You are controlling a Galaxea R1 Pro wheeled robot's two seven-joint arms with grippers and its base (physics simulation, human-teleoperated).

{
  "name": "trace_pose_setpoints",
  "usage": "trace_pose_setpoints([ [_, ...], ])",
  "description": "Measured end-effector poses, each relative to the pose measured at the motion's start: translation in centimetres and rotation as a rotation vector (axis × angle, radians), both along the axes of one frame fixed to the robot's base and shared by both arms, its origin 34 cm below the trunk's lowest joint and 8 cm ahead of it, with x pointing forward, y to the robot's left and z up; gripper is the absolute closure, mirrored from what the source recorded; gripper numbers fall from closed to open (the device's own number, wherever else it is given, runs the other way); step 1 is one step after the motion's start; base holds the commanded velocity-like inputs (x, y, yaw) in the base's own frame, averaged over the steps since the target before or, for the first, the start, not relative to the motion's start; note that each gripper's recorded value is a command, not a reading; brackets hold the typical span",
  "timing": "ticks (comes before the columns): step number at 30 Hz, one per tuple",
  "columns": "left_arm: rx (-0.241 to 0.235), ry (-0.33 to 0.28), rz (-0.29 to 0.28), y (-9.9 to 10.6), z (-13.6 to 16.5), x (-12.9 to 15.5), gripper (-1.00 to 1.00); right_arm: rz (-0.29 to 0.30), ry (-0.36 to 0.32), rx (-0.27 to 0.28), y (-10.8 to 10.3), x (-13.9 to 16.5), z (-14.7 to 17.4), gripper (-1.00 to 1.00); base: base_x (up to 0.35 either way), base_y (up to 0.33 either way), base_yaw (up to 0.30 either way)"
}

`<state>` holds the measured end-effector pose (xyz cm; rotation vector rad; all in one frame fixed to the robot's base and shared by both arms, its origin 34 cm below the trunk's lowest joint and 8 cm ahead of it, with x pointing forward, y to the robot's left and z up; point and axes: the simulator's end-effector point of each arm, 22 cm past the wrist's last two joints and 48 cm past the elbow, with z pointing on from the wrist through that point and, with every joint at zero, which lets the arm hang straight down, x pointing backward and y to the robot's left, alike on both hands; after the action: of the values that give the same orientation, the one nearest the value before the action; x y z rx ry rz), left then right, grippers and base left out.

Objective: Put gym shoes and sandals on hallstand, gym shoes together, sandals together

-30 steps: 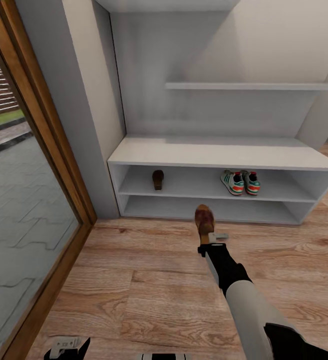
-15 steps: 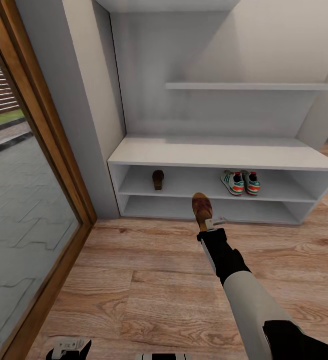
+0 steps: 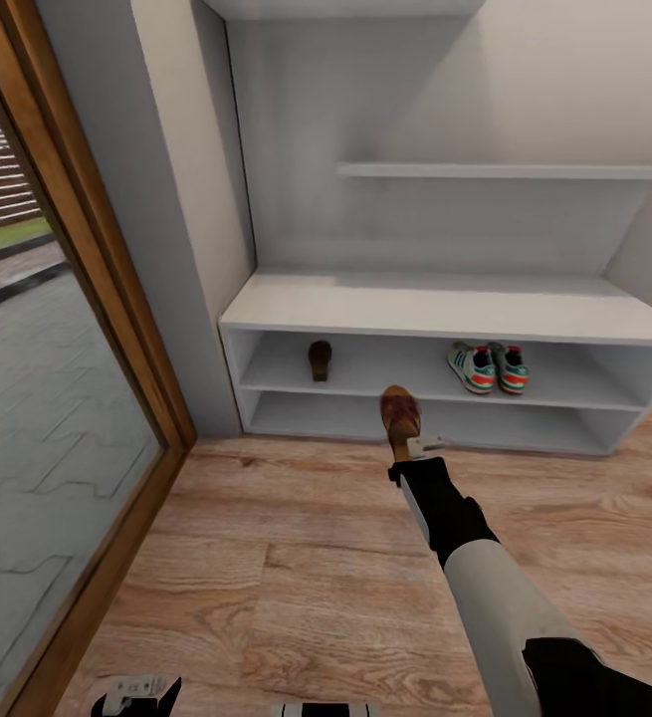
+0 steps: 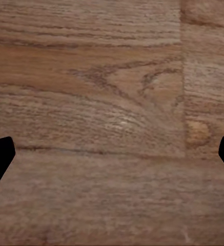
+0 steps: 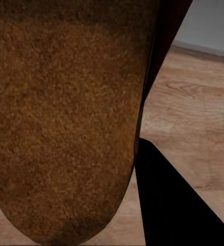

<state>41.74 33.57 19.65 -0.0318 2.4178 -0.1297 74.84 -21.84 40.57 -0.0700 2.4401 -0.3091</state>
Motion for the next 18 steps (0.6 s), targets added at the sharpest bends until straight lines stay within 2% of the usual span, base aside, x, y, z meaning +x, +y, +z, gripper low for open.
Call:
trace_pose_setpoints([
  [5, 0.0, 0.005, 0.001, 0.01, -0.17, -0.17, -1.0, -0.003, 0.005, 0.008, 0.09, -0.07, -0.37, 1.0, 0.32, 0.0, 0.172],
  [10, 0.0, 0.008, 0.001, 0.01, -0.27, -0.27, -1.0, -0.004, 0.005, 0.008, 0.05, -0.02, -0.43, 1.0, 0.311, 0.0, 0.063],
  [18, -0.001, 0.009, 0.001, 0.01, -0.31, -0.28, -1.0, -0.003, 0.009, 0.006, 0.08, -0.1, -0.63, 1.0, 0.083, 0.0, 0.008],
])
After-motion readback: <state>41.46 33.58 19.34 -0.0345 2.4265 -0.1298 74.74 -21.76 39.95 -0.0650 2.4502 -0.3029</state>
